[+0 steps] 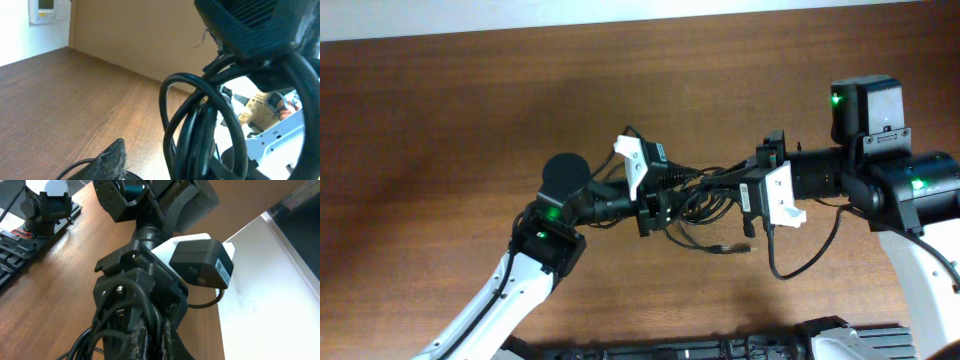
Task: Untangle cables
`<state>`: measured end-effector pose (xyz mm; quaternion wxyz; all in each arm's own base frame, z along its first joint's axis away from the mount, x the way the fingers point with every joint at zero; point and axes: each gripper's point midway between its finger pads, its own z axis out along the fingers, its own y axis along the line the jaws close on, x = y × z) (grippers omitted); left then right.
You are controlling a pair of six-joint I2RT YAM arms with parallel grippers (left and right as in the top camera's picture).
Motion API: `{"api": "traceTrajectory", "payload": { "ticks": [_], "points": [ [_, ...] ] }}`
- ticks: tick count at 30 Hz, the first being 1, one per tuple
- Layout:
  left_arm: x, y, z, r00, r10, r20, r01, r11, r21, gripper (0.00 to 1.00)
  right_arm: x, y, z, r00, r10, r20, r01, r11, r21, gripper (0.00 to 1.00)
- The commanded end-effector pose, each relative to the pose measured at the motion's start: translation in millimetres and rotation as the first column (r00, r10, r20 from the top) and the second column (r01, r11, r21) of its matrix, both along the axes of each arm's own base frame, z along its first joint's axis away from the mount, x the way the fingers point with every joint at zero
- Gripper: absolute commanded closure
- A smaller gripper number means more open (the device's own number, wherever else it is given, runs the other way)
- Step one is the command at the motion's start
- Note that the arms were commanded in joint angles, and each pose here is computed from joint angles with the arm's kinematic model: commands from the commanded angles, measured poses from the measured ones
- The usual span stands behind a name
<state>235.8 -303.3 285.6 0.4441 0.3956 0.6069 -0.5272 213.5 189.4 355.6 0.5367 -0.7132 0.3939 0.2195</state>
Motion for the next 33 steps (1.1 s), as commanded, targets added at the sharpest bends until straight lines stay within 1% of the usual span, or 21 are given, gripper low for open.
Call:
{"api": "traceTrajectory", "payload": {
  "ticks": [1,2,3,4,6,8,9,12,14,16,19,22,23,24,25,26,28,31,33],
  "points": [
    [-3.7,-3.9,-0.3,0.999,-0.018,0.042,0.017,1.0,0.006,0.76,-8.6,3.7,12.2,0.999,0.038,-0.019,-0.037,0.997,0.062,0.96],
    [-3.4,-4.0,0.6,0.999,-0.016,0.049,0.016,1.0,0.004,0.92,-8.7,3.7,12.1,0.999,0.035,-0.028,-0.033,0.998,0.062,0.96],
    [-3.3,-4.1,3.0,0.998,-0.016,0.06,0.016,1.0,-0.003,1.0,-8.1,3.4,11.5,0.999,0.027,-0.043,-0.025,0.998,0.06,0.96],
    [-2.3,-3.7,7.3,0.997,-0.011,0.072,0.012,1.0,-0.016,1.0,-5.7,2.3,8.4,0.998,0.007,-0.061,-0.004,0.999,0.043,0.96],
    [4.0,0.8,17.8,0.999,0.013,0.044,-0.01,0.998,-0.056,1.0,1.8,-1.6,-0.6,0.991,-0.063,-0.117,0.063,0.998,-0.008,0.96],
    [26.5,14.8,19.6,0.994,0.108,-0.028,-0.11,0.991,-0.072,1.0,7.4,-5.2,-7.3,0.976,-0.127,-0.176,0.121,0.992,-0.046,0.96],
    [42.6,26.8,20.3,0.981,0.175,-0.079,-0.181,0.98,-0.08,1.0,10.9,-8.5,-13.2,0.964,-0.173,-0.205,0.159,0.984,-0.08,0.96],
    [63.3,50.0,28.9,0.96,0.244,-0.137,-0.26,0.958,-0.118,1.0,7.1,-13.1,-23.9,0.946,-0.207,-0.248,0.179,0.975,-0.131,0.96],
    [76.5,64.9,39.5,0.938,0.292,-0.189,-0.323,0.932,-0.163,1.0,6.3,-16.9,-31.1,0.936,-0.235,-0.263,0.195,0.966,-0.171,0.96],
    [77.3,69.9,56.5,0.942,0.295,-0.16,-0.325,0.919,-0.221,1.0,4.7,-20.7,-37.8,0.925,-0.26,-0.278,0.207,0.956,-0.207,0.96],
    [77.3,72.8,71.0,0.944,0.31,-0.112,-0.329,0.905,-0.269,1.0,1.7,-26.6,-47.4,0.907,-0.296,-0.298,0.221,0.94,-0.262,0.96],
    [84.5,79.6,81.9,0.926,0.357,-0.122,-0.377,0.871,-0.316,1.0,-5.2,-32.3,-56.9,0.885,-0.326,-0.332,0.222,0.923,-0.315,0.95],
    [83.7,79.6,83.3,0.928,0.355,-0.116,-0.373,0.871,-0.32,1.0,-5.2,-35.1,-60.2,0.88,-0.342,-0.33,0.229,0.913,-0.337,0.62],
    [83.6,79.6,83.4,0.928,0.355,-0.116,-0.373,0.871,-0.32,1.0,-4.1,-36.8,-61.8,0.879,-0.352,-0.323,0.235,0.907,-0.349,0.05],
    [83.1,79.3,83.3,0.929,0.352,-0.115,-0.37,0.872,-0.319,1.0,-3.5,-37.7,-62.7,0.878,-0.357,-0.319,0.239,0.904,-0.355,0.01],
    [83.2,79.3,83.3,0.929,0.352,-0.115,-0.37,0.872,-0.319,1.0,-3.5,-37.8,-62.6,0.878,-0.357,-0.32,0.239,0.904,-0.354,0.01],
    [84.6,80.5,84.3,0.925,0.363,-0.114,-0.38,0.867,-0.324,1.0,-2.0,-37.5,-61.9,0.853,-0.385,-0.352,0.26,0.899,-0.352,0.01],
    [89.3,83.9,85.8,0.912,0.386,-0.137,-0.41,0.849,-0.334,1.0,0.0,-37.2,-60.9,0.794,-0.437,-0.423,0.301,0.887,-0.35,0.01],
    [100.5,93.1,89.3,0.875,0.429,-0.222,-0.483,0.797,-0.362,1.0,12.0,-34.3,-53.5,0.653,-0.519,-0.551,0.402,0.855,-0.328,0.02]
  ]
}}
